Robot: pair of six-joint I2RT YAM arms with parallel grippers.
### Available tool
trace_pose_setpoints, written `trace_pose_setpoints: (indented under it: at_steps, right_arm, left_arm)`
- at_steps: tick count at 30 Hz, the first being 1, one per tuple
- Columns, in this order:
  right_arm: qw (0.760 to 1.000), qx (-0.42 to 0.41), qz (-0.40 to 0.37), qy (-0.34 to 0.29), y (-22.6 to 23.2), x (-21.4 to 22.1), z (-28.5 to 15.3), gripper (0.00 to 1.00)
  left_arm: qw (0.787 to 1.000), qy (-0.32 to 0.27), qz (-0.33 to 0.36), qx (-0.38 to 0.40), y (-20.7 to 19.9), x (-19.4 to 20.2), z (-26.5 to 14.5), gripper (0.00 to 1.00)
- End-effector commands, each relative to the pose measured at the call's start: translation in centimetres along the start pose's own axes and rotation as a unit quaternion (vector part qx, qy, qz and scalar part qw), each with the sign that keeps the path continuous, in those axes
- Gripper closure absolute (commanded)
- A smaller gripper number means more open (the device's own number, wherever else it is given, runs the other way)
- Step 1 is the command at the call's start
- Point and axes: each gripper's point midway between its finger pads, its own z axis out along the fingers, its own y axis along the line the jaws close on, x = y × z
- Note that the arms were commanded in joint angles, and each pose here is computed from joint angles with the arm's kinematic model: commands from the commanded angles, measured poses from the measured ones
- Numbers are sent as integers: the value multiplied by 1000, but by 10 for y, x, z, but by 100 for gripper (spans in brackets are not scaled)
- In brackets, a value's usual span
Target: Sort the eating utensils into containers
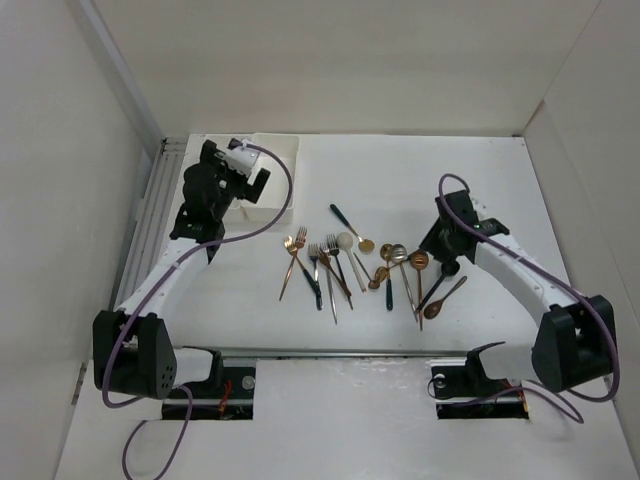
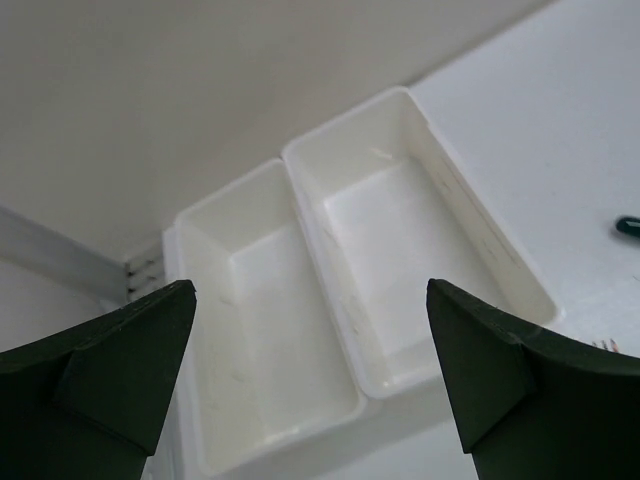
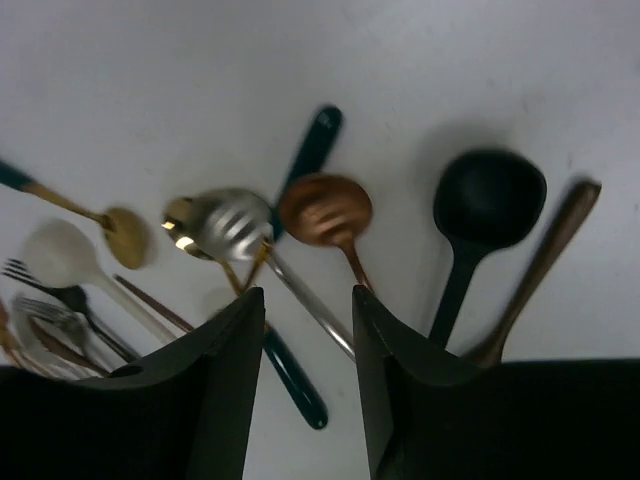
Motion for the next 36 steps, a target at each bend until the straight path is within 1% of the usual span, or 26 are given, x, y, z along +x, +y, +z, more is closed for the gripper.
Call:
trace_pose_setpoints:
  at_steps: [1, 2, 4, 6, 7, 8, 9, 10, 13, 16, 17, 19, 22, 23, 24, 25, 26, 27, 29, 30, 31, 32, 33, 34, 35, 36]
  right_arm:
    - [996, 21, 71, 55, -5, 28, -1, 55]
    - [995, 32, 74, 55, -9, 29, -1, 55]
    - [992, 67, 84, 71, -27, 44, 2, 55]
    - [988, 97, 91, 73, -45, 54, 3, 54]
    - [987, 106, 94, 70, -51, 56, 2, 48]
    - [987, 109, 93, 72, -53, 59, 3, 48]
    - [986, 112, 97, 71, -55, 57, 3, 42]
    - [986, 121, 90, 78, -60, 62, 6, 42]
    - [977, 167, 81, 105, -79, 71, 23, 40]
    - [974, 182, 71, 118, -81, 77, 38, 44]
    - [976, 168, 76, 115, -74, 75, 41, 47]
    - [975, 171, 75, 117, -76, 78, 46, 50]
    - [978, 163, 73, 112, -71, 74, 50, 71]
    - [979, 164, 72, 100, -70, 67, 51, 88]
    - [978, 173, 69, 97, -73, 65, 48, 96]
    - [977, 182, 66, 91, -74, 61, 46, 100]
    - [976, 198, 60, 72, -79, 52, 44, 100]
    - [977, 200, 60, 52, -72, 36, 40, 100]
    - [974, 221, 52, 18, -74, 10, 15, 100]
    - [973, 229, 31, -31, -67, -11, 2, 100]
    - [976, 205, 28, -75, -41, -44, -20, 100]
    - [977, 184, -2, -106, -24, -64, -35, 100]
    - [979, 149, -23, -139, 2, -84, -46, 100]
    - [979, 62, -31, -192, 61, -115, -66, 100]
    - [977, 27, -61, -201, 91, -121, -65, 100]
    - [972, -5, -106, -211, 118, -126, -66, 100]
  left_arm:
    - [996, 36, -39, 68, -31, 18, -16, 0]
    - [995, 38, -48, 83, -39, 22, -17, 0]
    - [993, 46, -68, 85, -44, 29, -21, 0]
    - [993, 43, -78, 76, -43, 29, -25, 0]
    - [993, 51, -83, 72, -44, 35, -26, 0]
    - [993, 46, -82, 70, -42, 31, -27, 0]
    - [993, 46, -82, 70, -42, 31, -27, 0]
    - [993, 51, -83, 72, -45, 36, -28, 0]
    - [993, 46, -82, 71, -44, 34, -28, 0]
    - [994, 54, -85, 50, -37, 37, -28, 0]
    - [994, 54, -85, 50, -37, 37, -28, 0]
    - [994, 56, -85, 44, -35, 38, -28, 0]
    - [993, 57, -89, 44, -35, 38, -28, 0]
    - [993, 57, -89, 44, -35, 38, -28, 0]
    - [993, 57, -94, 43, -36, 38, -28, 0]
    - [993, 52, -93, 42, -34, 33, -27, 0]
    - [993, 50, -94, 46, -35, 33, -27, 0]
    - [994, 50, -88, 46, -34, 32, -24, 0]
    - [993, 55, -80, 63, -39, 33, -23, 1]
    - [993, 47, -81, 78, -42, 27, -23, 3]
    - [992, 42, -81, 87, -42, 19, -19, 3]
    - [991, 44, -83, 99, -45, 15, -20, 3]
    - [986, 46, -87, 134, -59, 14, -17, 3]
    - [985, 27, -86, 149, -56, -8, -12, 3]
    - [981, 22, -88, 173, -61, -17, -11, 3]
    - [973, 28, -98, 208, -76, -18, -9, 3]
